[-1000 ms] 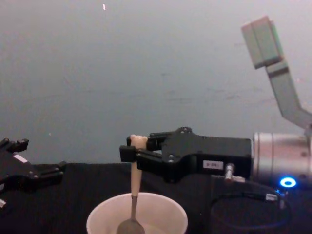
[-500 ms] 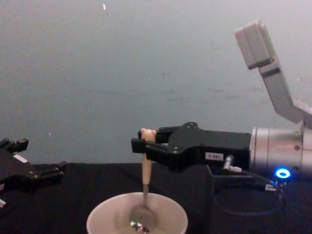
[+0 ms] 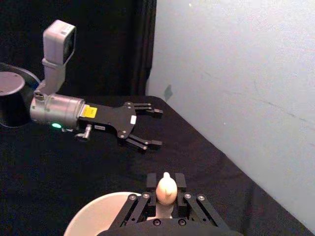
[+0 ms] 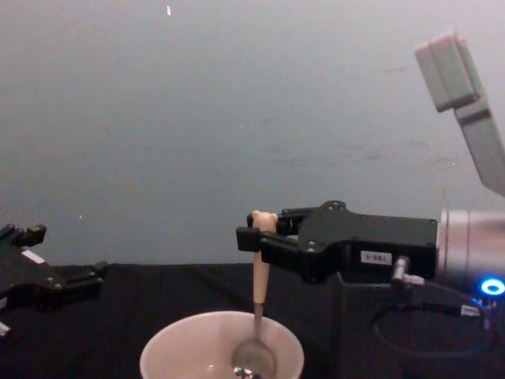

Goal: Pick up the stirring spoon with one hand, stir inside the cup, then place it back in its original position.

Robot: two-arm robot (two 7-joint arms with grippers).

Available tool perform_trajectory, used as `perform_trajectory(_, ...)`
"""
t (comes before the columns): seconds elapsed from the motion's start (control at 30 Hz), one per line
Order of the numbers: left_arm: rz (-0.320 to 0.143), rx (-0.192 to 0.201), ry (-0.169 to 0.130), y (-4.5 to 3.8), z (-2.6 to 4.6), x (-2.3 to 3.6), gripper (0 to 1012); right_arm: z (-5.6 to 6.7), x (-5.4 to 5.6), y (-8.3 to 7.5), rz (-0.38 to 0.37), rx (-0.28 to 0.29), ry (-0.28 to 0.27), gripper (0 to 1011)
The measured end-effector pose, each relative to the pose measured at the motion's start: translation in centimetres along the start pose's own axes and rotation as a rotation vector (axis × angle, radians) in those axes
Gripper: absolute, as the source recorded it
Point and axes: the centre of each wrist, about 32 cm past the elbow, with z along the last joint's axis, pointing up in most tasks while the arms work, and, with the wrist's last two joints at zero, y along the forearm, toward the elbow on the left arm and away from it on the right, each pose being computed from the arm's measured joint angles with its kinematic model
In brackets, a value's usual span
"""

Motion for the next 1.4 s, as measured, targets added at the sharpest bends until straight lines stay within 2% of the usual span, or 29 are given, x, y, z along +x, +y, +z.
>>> perform_trajectory(0.3, 0.000, 0.000, 0.000, 0.00, 0.00, 0.00, 1001, 0.3, -1.3, -0.4, 0.046, 0.006, 0.010, 214)
perform_trajectory(0.47, 0.000, 0.000, 0.000, 0.00, 0.00, 0.00, 1001, 0.2, -1.9, 0.2, 0.089, 0.005, 0.014, 214)
perform_trajectory(0.63, 0.000, 0.000, 0.000, 0.00, 0.00, 0.00, 1001, 0.2, -2.0, 1.2, 0.102, 0.012, 0.015, 214)
perform_trajectory(0.97, 0.000, 0.000, 0.000, 0.00, 0.00, 0.00, 1001, 0.2, -0.9, 2.8, 0.079, 0.020, -0.001, 214)
perform_trajectory(1.4, 0.000, 0.000, 0.000, 0.00, 0.00, 0.00, 1001, -0.1, 0.5, 2.0, 0.004, -0.002, -0.012, 214)
